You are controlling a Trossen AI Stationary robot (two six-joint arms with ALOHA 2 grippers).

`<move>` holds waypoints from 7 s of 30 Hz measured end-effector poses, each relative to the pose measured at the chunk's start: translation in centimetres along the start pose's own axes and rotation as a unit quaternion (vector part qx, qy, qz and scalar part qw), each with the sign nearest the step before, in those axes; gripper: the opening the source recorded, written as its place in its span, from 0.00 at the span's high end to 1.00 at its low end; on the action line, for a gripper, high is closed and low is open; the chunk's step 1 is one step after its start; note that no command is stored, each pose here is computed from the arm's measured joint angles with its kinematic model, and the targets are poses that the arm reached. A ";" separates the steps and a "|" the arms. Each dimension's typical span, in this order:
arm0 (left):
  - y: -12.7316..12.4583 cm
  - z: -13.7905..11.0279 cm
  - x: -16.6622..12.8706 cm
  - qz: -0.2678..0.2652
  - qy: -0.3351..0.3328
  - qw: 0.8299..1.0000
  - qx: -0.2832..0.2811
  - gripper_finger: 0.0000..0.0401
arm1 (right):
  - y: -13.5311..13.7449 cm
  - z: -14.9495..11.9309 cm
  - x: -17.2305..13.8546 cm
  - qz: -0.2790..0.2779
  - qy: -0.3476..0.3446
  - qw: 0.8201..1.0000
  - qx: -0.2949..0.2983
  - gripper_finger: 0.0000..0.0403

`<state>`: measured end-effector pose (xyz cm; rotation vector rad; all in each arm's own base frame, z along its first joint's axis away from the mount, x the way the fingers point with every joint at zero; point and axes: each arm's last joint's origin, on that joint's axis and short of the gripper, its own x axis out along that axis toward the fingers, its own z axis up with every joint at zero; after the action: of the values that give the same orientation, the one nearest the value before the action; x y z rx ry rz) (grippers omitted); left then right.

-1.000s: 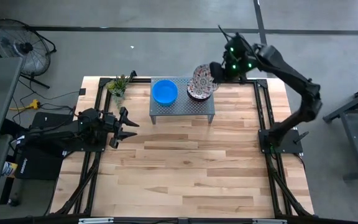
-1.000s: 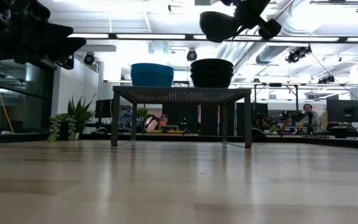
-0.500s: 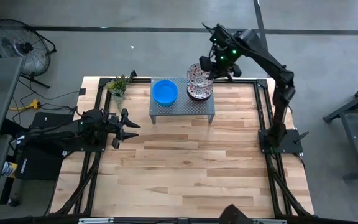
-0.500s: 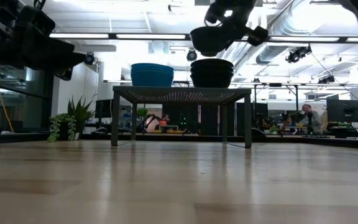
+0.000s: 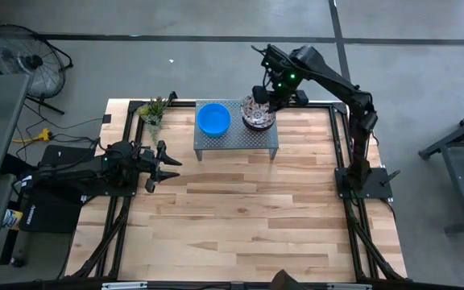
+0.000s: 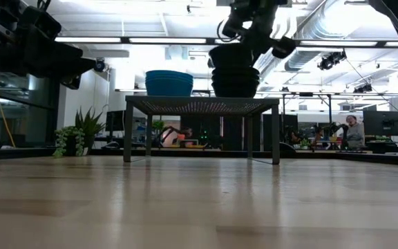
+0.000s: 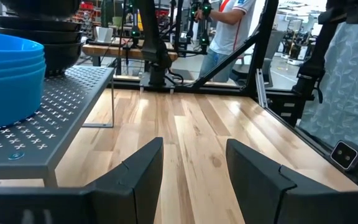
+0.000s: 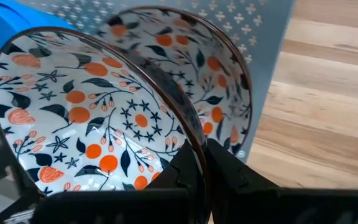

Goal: Pick & Place Mini bowls
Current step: Stack the white patterned bowl on top of the other white patterned bowls on the shelf, then return to Home Position

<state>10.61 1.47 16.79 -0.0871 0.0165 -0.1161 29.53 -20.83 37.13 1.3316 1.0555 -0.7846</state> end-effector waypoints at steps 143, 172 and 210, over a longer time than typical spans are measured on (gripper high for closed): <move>0.4 0.1 0.0 0.105 0.000 0.989 0.105 0.57 | -15.2 -21.5 9.0 0.308 -0.446 0.789 -0.290 1.00; -1.4 0.0 0.3 0.160 0.002 0.979 0.129 0.57 | -21.8 -22.1 14.6 0.382 -0.459 0.755 -0.269 1.00; -1.4 -0.7 0.3 0.156 0.034 0.979 0.124 0.57 | -23.2 -21.4 14.6 0.316 -0.451 0.668 -0.500 1.00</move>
<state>10.75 -0.01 16.23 0.1686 0.0838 0.1925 10.14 -0.65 16.46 0.1537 0.0468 -0.1388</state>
